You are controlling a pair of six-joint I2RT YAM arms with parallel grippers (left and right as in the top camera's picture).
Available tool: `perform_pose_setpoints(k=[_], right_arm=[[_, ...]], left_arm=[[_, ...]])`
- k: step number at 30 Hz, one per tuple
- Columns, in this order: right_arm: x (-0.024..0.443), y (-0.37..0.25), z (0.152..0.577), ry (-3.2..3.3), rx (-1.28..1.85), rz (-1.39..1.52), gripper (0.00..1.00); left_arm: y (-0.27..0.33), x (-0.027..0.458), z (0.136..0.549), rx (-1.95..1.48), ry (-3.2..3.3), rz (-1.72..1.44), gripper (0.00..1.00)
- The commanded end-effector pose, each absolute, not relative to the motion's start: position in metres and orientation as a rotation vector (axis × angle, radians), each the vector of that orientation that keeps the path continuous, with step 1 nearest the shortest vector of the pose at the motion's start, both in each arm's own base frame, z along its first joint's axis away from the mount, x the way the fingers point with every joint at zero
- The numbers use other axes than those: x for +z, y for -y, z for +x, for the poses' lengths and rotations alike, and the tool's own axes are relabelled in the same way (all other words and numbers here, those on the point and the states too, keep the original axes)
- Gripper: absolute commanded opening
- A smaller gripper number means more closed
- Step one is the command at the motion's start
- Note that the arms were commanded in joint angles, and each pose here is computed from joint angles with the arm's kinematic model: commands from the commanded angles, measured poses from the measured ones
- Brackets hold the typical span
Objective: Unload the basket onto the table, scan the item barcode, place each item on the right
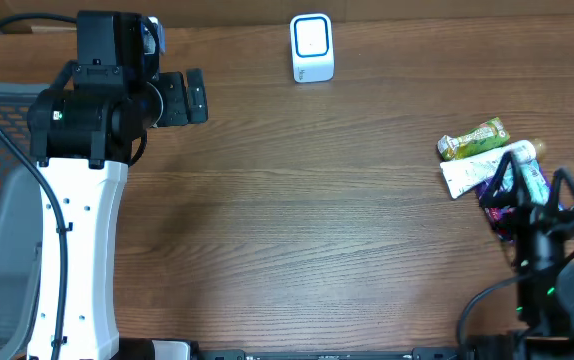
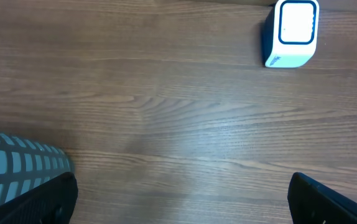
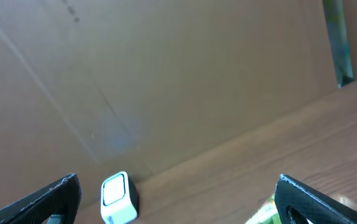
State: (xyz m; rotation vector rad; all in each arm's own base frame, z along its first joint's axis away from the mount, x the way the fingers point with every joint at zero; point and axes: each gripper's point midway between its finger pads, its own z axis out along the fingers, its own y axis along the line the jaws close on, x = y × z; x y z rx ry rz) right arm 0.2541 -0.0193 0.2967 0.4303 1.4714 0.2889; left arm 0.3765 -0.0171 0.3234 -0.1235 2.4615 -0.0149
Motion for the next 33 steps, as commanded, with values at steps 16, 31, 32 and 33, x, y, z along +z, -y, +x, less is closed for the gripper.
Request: perform_pose_setpoints(k=[16,31,32,33], right_arm=[[0.198,0.02,0.244,-1.432,0.263,0.453,1.0],[0.175,0.016,0.245,-1.531,0.174,0.362,1.0],[0.175,0.016,0.245,-1.532,0.173,0.362,1.0],[0.175,0.016,0.245,-1.532,0.173,0.362,1.0]], left_arm=[[0.014,0.325,0.379,0.006,-2.456,-0.11,1.0],[0.014,0.325,0.379,0.006,-2.456,-0.11,1.0],[0.014,0.325,0.379,0.006,-2.456,-0.11,1.0],[0.014,0.325,0.379,0.006,-2.456,-0.11,0.99]])
